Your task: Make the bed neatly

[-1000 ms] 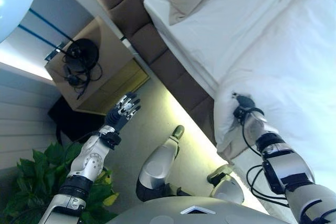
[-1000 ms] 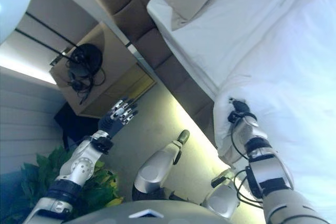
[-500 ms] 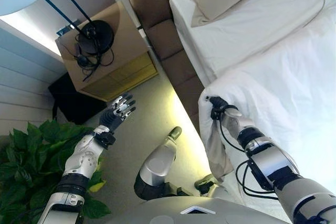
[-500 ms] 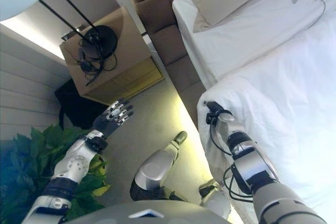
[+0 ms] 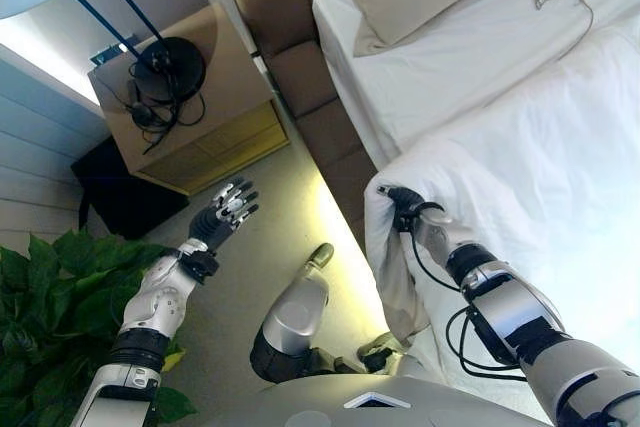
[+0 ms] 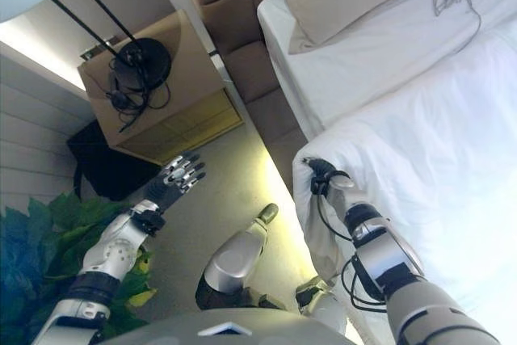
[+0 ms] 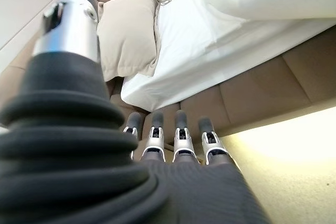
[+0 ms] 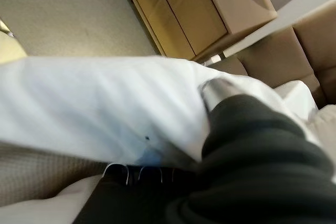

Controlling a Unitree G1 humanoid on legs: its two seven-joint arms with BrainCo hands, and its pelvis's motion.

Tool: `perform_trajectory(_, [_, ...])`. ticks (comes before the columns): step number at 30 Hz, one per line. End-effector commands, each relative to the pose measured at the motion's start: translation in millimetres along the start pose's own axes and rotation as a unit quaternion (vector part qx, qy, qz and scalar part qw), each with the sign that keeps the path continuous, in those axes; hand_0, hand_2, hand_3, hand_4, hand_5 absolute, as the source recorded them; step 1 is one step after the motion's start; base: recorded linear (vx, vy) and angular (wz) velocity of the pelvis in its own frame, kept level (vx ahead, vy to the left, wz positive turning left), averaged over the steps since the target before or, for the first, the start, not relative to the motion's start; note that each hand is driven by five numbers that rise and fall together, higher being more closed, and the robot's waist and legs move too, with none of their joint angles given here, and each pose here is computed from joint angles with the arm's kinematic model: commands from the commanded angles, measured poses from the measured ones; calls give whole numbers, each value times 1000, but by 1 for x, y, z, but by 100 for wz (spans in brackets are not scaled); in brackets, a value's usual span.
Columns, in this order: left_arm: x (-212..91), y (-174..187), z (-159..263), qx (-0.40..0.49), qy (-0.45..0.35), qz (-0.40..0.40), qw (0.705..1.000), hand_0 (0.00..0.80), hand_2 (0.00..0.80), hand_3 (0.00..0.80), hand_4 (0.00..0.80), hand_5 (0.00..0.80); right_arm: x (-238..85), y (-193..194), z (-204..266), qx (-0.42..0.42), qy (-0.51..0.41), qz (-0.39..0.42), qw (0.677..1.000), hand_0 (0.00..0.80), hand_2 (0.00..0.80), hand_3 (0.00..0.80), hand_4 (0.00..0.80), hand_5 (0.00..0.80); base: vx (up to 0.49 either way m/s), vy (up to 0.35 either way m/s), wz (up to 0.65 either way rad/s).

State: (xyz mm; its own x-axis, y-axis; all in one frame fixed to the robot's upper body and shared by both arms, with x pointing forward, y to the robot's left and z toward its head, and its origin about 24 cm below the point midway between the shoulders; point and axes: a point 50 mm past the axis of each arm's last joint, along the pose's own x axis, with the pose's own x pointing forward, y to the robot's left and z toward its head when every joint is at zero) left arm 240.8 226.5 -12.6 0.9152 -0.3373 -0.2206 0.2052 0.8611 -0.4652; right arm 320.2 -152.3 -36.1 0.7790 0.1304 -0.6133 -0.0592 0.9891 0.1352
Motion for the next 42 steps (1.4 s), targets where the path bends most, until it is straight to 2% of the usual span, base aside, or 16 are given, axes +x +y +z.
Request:
perform_trajectory(1, [-3, -1, 8, 29, -16, -13, 999, 0, 0, 0, 0, 0, 1, 66, 20, 58, -53, 122, 989, 0, 0, 0, 0, 0, 0, 0, 0])
perform_trajectory(7, [-4, -3, -1, 14, -22, -11, 1000, 0, 0, 0, 0, 0, -3, 53, -47, 88, 15, 95, 991, 0, 0, 0, 0, 0, -7, 13, -5])
perform_trajectory(14, [-5, -8, -19, 1, -6, -8, 1000, 0, 0, 0, 0, 0, -13, 24, -96, 135, 85, 44, 986, 0, 0, 0, 0, 0, -5, 23, -6])
perform_trajectory(18, [-10, -9, -29, -13, -4, 1, 1000, 0, 0, 0, 0, 0, -27, 8, -131, 154, 127, 18, 980, 0, 0, 0, 0, 0, -14, 48, -1])
perform_trajectory(25, [-14, -16, -45, -41, -9, 11, 999, 0, 0, 0, 0, 0, -59, -33, -185, 220, 187, -79, 954, 0, 0, 0, 0, 0, -36, 64, -8])
perform_trajectory(33, [-22, -18, -51, -45, -16, 20, 999, 0, 0, 0, 0, 0, -75, -68, -186, 286, 83, -141, 944, 0, 0, 0, 0, 0, -29, 53, -6])
perform_trajectory(42, [-38, -8, -35, -5, -43, 44, 998, 0, 0, 0, 0, 0, -99, -94, -165, 312, -63, -132, 939, 0, 0, 0, 0, 0, -16, -64, -22])
